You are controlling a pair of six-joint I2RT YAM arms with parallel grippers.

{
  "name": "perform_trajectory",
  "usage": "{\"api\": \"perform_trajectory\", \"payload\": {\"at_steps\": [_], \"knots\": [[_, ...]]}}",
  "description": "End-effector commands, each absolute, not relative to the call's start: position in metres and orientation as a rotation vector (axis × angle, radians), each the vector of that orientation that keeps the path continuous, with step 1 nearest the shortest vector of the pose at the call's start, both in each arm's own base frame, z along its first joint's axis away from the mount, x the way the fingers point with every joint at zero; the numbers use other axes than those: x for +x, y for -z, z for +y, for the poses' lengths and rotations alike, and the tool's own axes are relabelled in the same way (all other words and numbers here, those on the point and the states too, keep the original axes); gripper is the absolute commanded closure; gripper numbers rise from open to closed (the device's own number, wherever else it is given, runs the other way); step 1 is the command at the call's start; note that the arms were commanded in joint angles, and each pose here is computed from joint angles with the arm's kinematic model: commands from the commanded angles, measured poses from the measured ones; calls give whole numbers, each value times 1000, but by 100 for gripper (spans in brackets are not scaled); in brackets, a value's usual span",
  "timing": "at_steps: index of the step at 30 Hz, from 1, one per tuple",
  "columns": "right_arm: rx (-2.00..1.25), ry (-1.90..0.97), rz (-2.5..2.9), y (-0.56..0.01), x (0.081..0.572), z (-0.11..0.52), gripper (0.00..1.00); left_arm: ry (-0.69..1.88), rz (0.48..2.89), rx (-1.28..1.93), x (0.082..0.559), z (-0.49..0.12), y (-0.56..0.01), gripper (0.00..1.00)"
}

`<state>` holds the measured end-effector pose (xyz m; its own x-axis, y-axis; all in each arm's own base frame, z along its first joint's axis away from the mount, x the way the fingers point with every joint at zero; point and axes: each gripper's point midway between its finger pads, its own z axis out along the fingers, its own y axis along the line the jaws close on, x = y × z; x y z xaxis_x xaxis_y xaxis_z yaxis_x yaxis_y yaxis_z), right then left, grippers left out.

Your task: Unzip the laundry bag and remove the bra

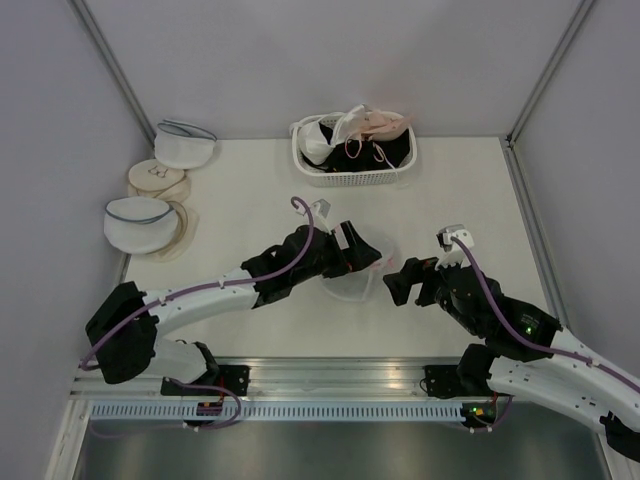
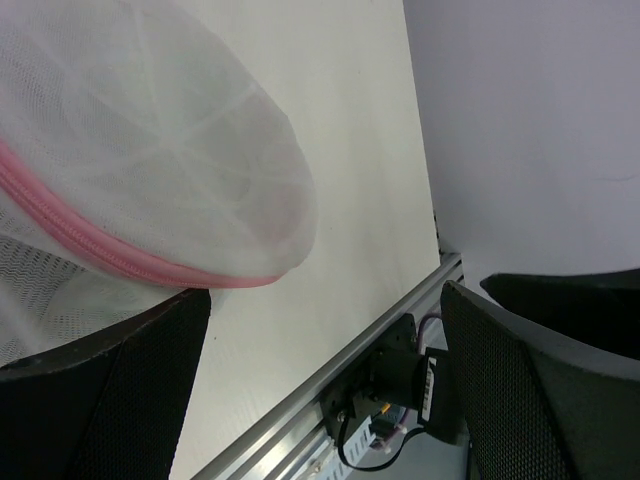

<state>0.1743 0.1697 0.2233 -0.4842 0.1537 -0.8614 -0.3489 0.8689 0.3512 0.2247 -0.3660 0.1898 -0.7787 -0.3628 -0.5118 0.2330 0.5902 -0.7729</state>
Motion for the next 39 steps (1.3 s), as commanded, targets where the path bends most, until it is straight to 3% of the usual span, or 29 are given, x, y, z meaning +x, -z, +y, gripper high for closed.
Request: {"api": "perform_trajectory", "payload": {"at_steps": [1, 11, 14, 15, 16, 17, 20, 27, 31, 39], "knots": [[-108, -641, 1955, -233, 176, 173, 2, 1176, 2174, -193, 237, -378, -191, 1], [-77, -659, 1940, -235, 174, 168, 2, 1066, 2312, -191, 245, -386, -143, 4], [-74, -668, 1944, -231, 173, 168, 2, 1055, 2279, -183, 251, -381, -143, 22], [-74, -669, 1947, -230, 172, 168, 2, 1061, 2269, -180, 251, -380, -143, 38], [-73, -669, 1949, -229, 172, 168, 2, 1068, 2255, -173, 252, -380, -145, 49], [-71, -670, 1950, -228, 172, 168, 2, 1065, 2257, -161, 252, -380, -144, 68], [-85, -673, 1964, -222, 172, 171, 2, 1056, 2254, -148, 254, -377, -145, 98], [-155, -684, 2062, -181, 169, 192, 2, 1143, 2183, -37, 248, -373, -165, 98], [-162, -754, 2062, -167, 170, 211, 3, 1373, 2079, 65, 234, -375, -197, 98], [-145, -837, 2034, -160, 173, 227, 25, 1705, 1954, 296, 197, -360, -231, 98]]}}
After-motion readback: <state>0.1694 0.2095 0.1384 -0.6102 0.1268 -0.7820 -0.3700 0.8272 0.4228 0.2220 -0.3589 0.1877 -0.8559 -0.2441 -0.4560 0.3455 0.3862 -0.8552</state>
